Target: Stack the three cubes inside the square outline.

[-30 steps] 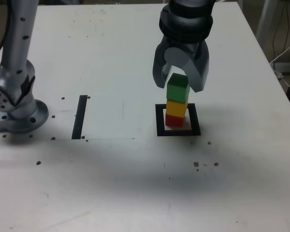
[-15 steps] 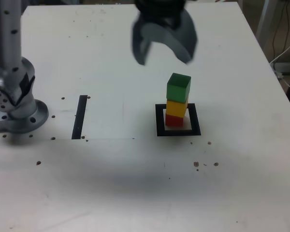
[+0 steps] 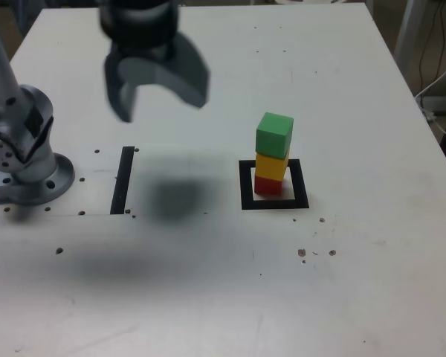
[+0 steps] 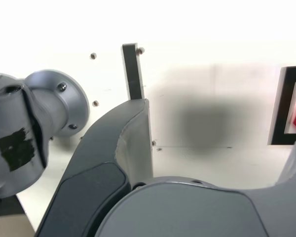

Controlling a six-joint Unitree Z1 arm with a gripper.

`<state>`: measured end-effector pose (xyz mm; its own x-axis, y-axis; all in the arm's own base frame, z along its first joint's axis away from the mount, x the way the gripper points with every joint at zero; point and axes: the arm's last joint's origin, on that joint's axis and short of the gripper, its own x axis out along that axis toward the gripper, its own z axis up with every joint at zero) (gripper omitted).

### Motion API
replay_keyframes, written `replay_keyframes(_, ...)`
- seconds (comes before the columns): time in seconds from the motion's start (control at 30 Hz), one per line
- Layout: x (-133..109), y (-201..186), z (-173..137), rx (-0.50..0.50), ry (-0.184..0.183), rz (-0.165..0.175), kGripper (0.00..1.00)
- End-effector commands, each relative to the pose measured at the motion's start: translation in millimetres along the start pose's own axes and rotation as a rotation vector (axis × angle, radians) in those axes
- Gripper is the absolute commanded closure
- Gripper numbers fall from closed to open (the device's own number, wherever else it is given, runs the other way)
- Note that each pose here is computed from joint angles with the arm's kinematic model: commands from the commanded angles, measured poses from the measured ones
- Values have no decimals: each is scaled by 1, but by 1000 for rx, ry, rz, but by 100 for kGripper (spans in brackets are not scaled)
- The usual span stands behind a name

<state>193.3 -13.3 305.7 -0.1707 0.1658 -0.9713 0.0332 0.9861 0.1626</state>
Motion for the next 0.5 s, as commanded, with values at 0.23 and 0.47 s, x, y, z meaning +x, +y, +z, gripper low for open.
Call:
replay_keyframes(0.23, 38, -6, -30, -16, 76, -70, 0)
replay_keyframes(0.47, 53, -11, -29, -17, 65, -110, 0)
